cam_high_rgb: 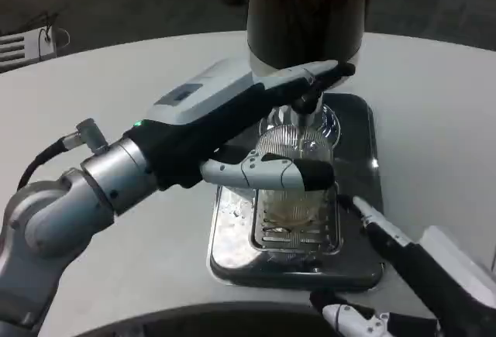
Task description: Grasp the cup under the faucet to collect the drink, then remove the cup.
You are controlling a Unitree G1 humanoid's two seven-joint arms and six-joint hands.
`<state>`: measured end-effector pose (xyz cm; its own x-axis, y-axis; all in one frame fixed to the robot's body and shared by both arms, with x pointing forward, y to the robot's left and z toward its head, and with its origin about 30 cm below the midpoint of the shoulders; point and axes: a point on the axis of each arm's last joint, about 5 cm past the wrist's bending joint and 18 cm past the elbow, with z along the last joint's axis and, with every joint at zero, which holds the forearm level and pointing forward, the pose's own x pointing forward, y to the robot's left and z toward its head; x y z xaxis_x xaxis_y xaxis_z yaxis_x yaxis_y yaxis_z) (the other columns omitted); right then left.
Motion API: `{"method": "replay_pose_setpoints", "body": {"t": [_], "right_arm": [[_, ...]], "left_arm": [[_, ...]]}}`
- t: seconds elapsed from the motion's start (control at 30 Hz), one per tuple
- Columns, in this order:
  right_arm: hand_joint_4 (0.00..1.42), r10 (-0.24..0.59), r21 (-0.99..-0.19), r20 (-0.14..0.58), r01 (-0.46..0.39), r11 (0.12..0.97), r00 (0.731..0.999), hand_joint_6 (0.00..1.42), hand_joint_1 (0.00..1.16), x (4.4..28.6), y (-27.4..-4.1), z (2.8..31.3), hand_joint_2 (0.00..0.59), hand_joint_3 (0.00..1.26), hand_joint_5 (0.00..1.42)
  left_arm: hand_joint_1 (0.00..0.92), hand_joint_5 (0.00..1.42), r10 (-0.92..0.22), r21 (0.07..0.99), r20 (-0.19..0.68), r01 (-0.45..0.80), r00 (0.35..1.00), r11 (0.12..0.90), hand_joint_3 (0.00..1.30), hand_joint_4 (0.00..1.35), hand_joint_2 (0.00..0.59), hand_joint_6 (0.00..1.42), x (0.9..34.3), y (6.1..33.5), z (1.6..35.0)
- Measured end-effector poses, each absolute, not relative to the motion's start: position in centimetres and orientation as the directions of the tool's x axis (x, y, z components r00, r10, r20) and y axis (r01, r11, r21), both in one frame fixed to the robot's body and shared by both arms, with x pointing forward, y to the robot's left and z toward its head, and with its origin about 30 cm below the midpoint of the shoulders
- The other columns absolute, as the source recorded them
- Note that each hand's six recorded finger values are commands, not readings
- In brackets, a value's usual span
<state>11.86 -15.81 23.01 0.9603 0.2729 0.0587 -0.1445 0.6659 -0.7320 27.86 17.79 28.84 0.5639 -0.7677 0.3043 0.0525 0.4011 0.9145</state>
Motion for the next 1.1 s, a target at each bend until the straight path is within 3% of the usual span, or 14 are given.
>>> {"method": "replay_pose_setpoints", "body": {"t": [0.2,0.53,0.73,1.1], "right_arm": [[0.0,0.206,-0.642,0.084,-0.105,0.76,0.975,0.07,0.72,12.5,-16.4,22.1,0.237,0.0,0.07],[0.0,0.162,-0.561,0.099,-0.079,0.824,0.982,0.05,0.76,15.1,-16.1,20.2,0.217,0.0,0.05],[0.0,0.13,-0.517,0.126,-0.046,0.855,0.983,0.05,0.8,16.8,-15.8,19.6,0.201,0.0,0.04],[0.0,0.102,-0.485,0.193,0.004,0.874,0.976,0.02,0.82,18.9,-15.1,19.5,0.201,0.0,0.0]], "left_arm": [[0.0,0.18,-0.768,0.916,0.301,0.051,0.565,0.397,0.15,0.08,0.062,0.25,27.8,17.9,28.9],[0.0,0.18,-0.77,0.919,0.299,0.047,0.564,0.391,0.15,0.08,0.061,0.26,27.8,17.9,29.0],[0.0,0.18,-0.771,0.92,0.299,0.045,0.563,0.389,0.15,0.08,0.022,0.26,27.8,17.9,29.0],[0.0,0.18,-0.771,0.92,0.3,0.044,0.562,0.389,0.16,0.09,0.0,0.26,27.8,18.0,29.0]]}}
